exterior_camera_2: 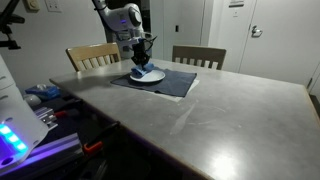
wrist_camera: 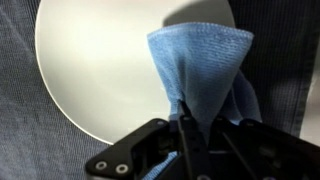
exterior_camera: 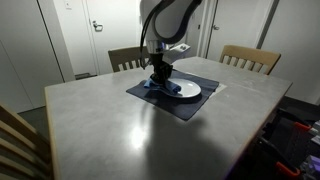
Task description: Use the cloth to wipe the plate
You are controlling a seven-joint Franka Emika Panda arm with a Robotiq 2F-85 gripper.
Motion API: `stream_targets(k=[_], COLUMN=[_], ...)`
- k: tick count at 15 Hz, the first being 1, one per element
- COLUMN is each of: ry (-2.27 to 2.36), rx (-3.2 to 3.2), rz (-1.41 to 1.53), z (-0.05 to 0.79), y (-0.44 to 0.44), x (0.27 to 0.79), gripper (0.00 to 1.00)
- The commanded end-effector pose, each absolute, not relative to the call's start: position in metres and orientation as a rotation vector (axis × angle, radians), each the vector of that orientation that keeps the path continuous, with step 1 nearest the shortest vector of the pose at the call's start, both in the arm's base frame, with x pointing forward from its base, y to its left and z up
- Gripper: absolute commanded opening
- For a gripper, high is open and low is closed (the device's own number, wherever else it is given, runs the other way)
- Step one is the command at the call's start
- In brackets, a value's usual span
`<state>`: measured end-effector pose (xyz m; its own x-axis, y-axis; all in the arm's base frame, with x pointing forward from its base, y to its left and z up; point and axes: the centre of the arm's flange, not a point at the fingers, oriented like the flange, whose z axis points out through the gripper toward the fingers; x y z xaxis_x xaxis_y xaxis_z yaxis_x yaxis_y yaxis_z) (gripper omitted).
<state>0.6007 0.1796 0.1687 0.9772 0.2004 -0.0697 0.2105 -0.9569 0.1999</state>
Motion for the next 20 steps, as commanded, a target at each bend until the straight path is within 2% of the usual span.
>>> stream_targets(k=[1, 4, 9, 20], ry=[0.334, 0.369, 0.386, 0.352], rx=[2.893, 2.886, 2.971, 2.991], rz=[0.041, 0.119, 0.204, 0.024], z=[0.189, 0.207, 0.203, 0.139], y=[0.198, 0.218, 0.243, 0.241], x=[0.602, 0.605, 0.644, 0.673], gripper=[0.03, 0.03, 0.03, 0.03])
